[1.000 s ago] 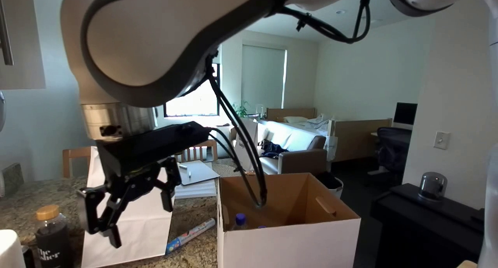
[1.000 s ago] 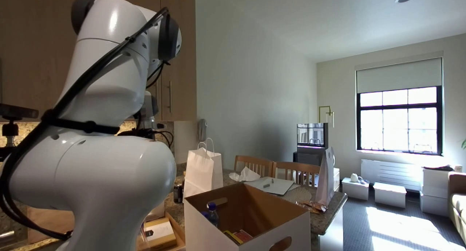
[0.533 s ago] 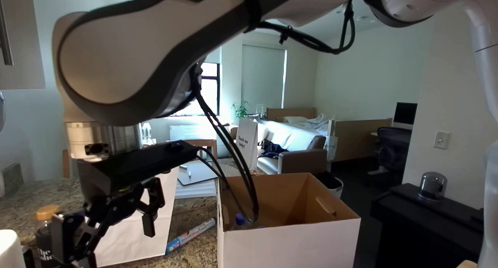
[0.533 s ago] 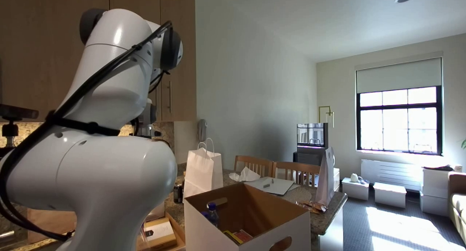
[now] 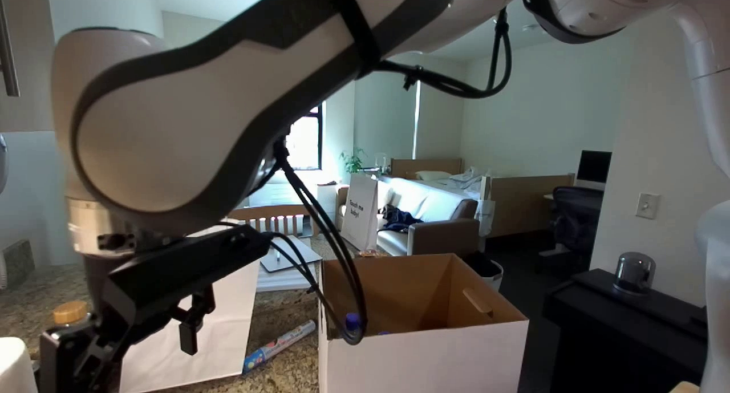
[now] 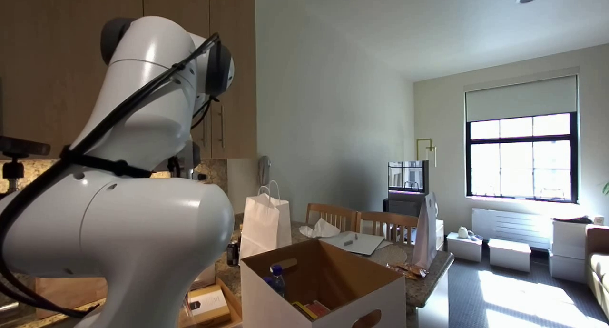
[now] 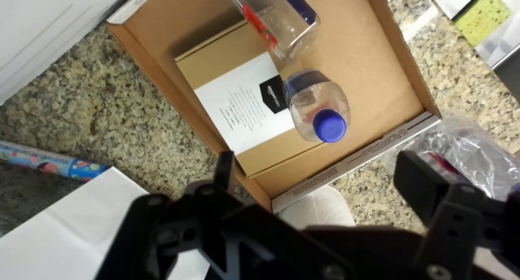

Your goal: Put two plastic bottles into the paper bag

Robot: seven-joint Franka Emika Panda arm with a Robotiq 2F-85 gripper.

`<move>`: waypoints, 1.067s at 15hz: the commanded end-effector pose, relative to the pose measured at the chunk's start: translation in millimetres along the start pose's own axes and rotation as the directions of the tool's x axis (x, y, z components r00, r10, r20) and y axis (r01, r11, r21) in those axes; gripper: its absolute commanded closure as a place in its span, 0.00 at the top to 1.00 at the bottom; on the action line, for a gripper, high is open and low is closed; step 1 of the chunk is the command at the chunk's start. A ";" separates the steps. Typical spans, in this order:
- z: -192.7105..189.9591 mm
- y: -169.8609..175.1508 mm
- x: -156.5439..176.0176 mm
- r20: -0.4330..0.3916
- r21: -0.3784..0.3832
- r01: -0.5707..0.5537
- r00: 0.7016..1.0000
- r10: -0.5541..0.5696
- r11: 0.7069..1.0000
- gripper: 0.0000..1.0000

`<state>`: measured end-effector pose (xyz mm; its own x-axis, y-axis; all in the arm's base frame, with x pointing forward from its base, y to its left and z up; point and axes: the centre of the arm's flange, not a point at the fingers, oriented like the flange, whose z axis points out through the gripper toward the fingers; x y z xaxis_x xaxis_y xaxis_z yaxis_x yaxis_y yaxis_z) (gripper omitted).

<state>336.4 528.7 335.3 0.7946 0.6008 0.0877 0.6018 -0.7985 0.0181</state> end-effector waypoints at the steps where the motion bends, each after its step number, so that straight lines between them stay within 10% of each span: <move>1: 31.5 -35.6 6.0 -0.031 -0.060 0.074 0.997 -0.076 0.995 1.00; 7: 78.1 -73.2 13.7 0.075 -0.039 0.224 0.972 -0.221 0.974 1.00; 16: 124.1 -33.8 42.6 0.122 0.092 0.167 0.976 -0.178 0.982 1.00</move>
<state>352.7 583.3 225.9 0.7027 0.7115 0.0050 0.7112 -0.7025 0.0259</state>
